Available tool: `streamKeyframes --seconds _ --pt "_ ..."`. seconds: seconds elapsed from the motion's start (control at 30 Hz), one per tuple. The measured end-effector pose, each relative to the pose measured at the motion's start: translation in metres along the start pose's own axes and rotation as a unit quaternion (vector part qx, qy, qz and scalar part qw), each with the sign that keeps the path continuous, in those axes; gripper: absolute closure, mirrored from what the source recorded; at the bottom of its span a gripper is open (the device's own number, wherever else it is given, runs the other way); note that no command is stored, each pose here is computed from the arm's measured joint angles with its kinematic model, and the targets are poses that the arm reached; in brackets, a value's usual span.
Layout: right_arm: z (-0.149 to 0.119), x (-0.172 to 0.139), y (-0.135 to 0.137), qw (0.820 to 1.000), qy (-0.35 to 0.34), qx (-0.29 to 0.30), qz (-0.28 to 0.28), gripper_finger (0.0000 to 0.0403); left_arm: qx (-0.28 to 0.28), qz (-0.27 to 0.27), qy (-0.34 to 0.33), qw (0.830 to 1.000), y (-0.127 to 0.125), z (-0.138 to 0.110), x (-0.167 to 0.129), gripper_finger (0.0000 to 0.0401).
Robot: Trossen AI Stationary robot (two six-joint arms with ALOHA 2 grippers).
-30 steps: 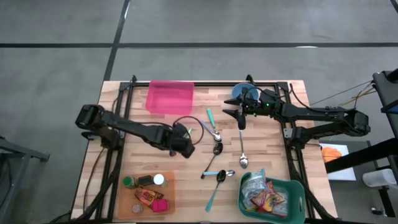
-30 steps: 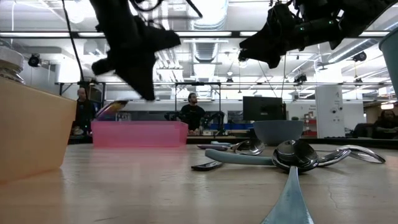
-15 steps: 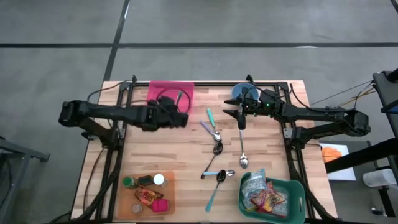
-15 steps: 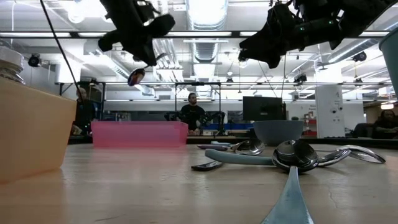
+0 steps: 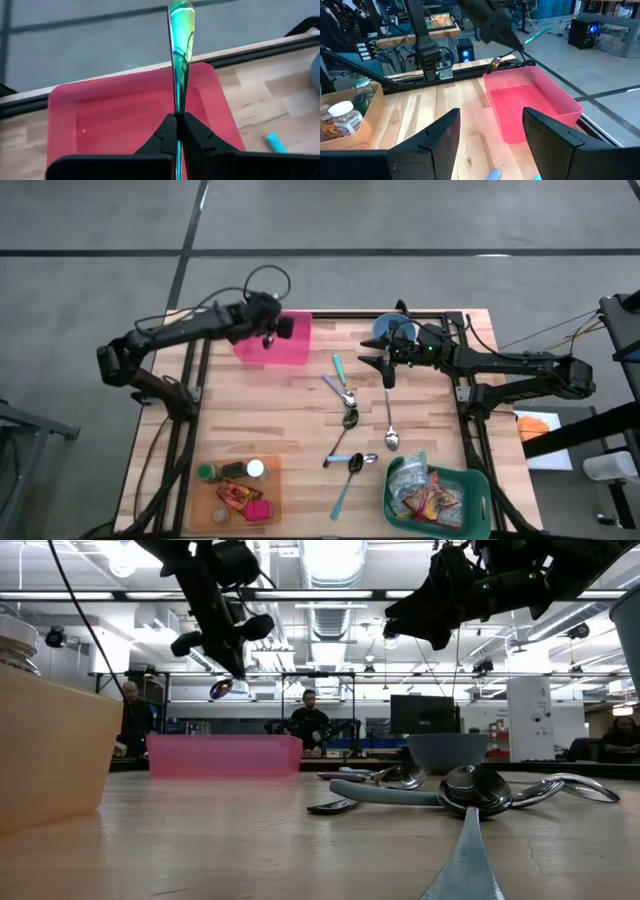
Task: Pick & Place Food Item
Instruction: Put the purple spoon into the pink bin
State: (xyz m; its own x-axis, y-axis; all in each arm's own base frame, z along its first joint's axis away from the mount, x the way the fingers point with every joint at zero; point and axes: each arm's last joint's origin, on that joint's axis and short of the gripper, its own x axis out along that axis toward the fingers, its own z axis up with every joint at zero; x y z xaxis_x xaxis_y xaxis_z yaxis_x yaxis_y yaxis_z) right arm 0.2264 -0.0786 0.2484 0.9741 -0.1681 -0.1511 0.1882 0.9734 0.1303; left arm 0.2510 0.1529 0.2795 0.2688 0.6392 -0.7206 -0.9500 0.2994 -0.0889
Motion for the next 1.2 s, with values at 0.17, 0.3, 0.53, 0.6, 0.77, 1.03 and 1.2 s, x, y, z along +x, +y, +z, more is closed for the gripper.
streamKeyframes --seconds 0.17,0.3,0.53,0.6,0.77,1.03,1.2 --pt "0.0 0.0 0.0 1.0 0.0 0.0 0.0 0.0192 -0.005 -0.02 0.013 1.0 0.02 0.006 0.019 0.0396" --pt "0.0 0.0 0.0 1.0 0.0 0.0 0.0 0.0192 -0.018 -0.023 0.028 0.999 0.032 -0.004 0.035 0.0396" --pt "0.0 0.0 0.0 1.0 0.0 0.0 0.0 0.0192 -0.034 -0.025 0.058 0.997 0.05 -0.022 0.054 0.0396" --pt "0.0 0.0 0.0 1.0 0.0 0.0 0.0 0.0192 -0.035 -0.02 0.066 0.997 0.053 -0.027 0.057 0.0396" --pt "0.0 0.0 0.0 1.0 0.0 0.0 0.0 0.0192 -0.042 -0.009 0.082 0.996 0.061 -0.039 0.064 0.0396" --pt "0.0 0.0 0.0 1.0 0.0 0.0 0.0 0.0192 -0.044 -0.009 0.112 0.993 0.067 -0.054 0.07 0.0396" --pt "0.0 0.0 0.0 1.0 0.0 0.0 0.0 0.0192 -0.048 -0.005 0.116 0.992 0.069 -0.056 0.071 0.0382"
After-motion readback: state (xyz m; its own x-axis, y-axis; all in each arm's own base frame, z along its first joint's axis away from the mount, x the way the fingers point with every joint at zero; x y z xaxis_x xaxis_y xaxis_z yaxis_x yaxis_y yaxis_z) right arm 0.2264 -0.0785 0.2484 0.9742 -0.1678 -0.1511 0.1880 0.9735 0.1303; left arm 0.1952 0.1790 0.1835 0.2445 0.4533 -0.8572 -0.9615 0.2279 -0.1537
